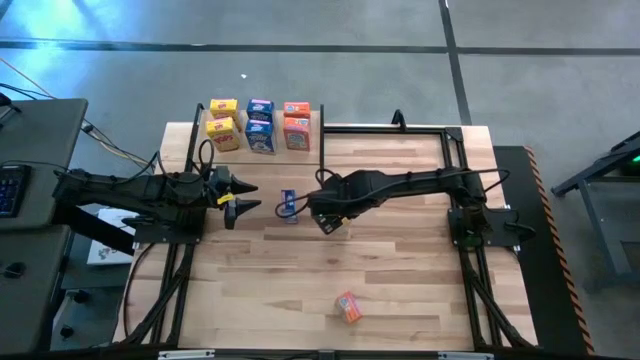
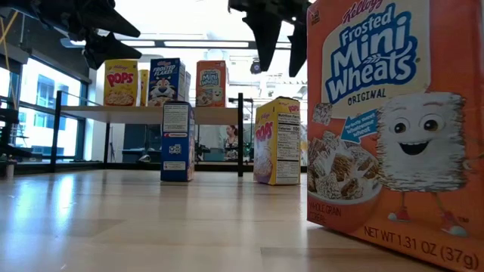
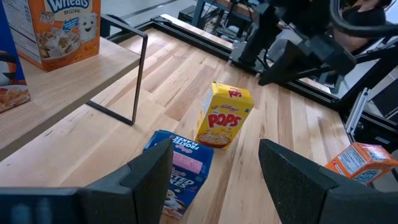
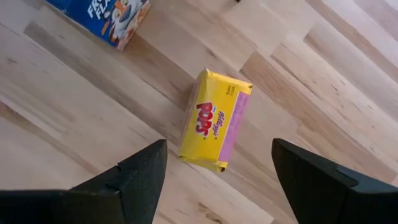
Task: Stack cereal on shelf
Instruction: Put the yellow cereal box on the shelf aligned with the other yellow cereal boxes
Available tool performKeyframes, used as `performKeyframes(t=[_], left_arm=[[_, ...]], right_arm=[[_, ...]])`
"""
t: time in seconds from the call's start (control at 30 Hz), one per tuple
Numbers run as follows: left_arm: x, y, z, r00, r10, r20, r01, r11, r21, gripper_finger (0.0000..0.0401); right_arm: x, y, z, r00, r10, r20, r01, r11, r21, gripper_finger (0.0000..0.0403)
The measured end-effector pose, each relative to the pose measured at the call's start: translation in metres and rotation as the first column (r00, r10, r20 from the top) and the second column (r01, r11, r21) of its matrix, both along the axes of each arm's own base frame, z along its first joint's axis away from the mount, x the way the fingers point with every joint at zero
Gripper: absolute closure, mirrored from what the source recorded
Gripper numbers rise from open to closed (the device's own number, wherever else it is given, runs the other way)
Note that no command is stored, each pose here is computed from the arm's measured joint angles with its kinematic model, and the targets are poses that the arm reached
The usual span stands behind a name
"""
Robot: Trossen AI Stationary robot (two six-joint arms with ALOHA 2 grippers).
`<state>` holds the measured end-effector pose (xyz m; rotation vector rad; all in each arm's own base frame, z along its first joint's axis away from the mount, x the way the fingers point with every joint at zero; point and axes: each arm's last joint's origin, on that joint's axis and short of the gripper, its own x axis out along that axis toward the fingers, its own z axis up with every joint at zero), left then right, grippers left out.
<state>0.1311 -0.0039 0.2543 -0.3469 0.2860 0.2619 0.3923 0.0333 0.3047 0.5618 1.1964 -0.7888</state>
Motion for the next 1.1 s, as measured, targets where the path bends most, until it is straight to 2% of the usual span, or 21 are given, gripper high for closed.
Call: performKeyframes(t=[0.2, 0.8, 1.1], left_arm=[[0.000, 0.000, 0.000, 1.000, 0.000, 0.000, 0.000, 1.000, 0.000, 0.0172], [0.000, 0.000, 0.000, 1.000, 0.000, -0.001, 0.000, 1.000, 0.000, 0.0172], [0.000, 0.000, 0.000, 1.000, 0.000, 0.000, 0.000, 1.000, 0.000, 0.0172]], right_arm=[[0.003, -0.005, -0.005, 1.000, -0.012, -0.011, 0.012, 1.000, -0.004, 0.0121], [0.024, -0.014, -0.055, 0.985, 0.016, -0.174, -0.012, 1.000, 0.029, 0.0121], [0.026, -0.014, -0.062, 0.979, 0.041, -0.197, -0.033, 0.998, 0.044, 0.0130]])
